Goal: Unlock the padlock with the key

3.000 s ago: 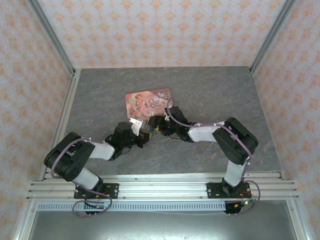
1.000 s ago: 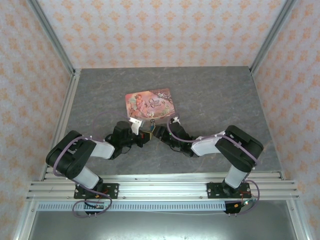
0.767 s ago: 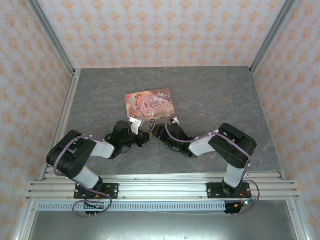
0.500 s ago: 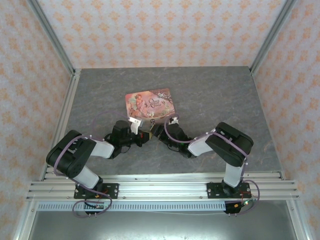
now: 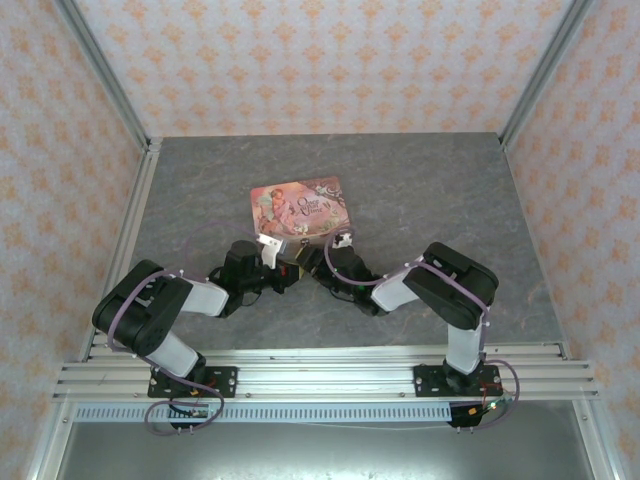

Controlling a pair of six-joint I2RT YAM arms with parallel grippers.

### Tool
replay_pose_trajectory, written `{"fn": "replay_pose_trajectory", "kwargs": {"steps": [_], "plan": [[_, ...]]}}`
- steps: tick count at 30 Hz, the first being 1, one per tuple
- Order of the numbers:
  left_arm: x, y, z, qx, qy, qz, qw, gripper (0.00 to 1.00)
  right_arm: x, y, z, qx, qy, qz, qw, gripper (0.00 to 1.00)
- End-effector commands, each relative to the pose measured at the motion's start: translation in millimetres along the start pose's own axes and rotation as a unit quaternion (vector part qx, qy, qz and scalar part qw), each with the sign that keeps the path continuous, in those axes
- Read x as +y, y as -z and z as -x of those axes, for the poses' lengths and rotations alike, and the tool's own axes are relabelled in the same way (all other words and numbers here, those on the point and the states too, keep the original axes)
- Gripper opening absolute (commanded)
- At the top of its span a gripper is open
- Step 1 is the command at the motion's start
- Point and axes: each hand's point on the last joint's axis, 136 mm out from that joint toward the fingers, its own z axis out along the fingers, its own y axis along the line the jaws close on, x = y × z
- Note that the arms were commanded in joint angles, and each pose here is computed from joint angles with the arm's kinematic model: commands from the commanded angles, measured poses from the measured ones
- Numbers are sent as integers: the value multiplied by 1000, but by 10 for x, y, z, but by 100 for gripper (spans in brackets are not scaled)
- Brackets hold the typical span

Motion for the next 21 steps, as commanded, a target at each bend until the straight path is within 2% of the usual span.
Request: {"fn": "replay_pose_trajectory", "kwargs": {"steps": [1, 11, 16, 21], "plan": [[-51, -22, 137, -18, -11, -17, 1000, 0, 237, -59, 20, -2, -6, 36, 999, 58], [-46, -22, 117, -16, -11, -17, 1000, 0, 207, -135, -6, 2, -23, 34, 999, 56], [-37, -19, 113, -15, -13, -14, 1000, 0, 162, -83, 27, -9, -22, 26, 999, 33], [-19, -20, 97, -13, -11, -10, 1000, 0, 101, -39, 50, -16, -13, 12, 1000, 20]]}}
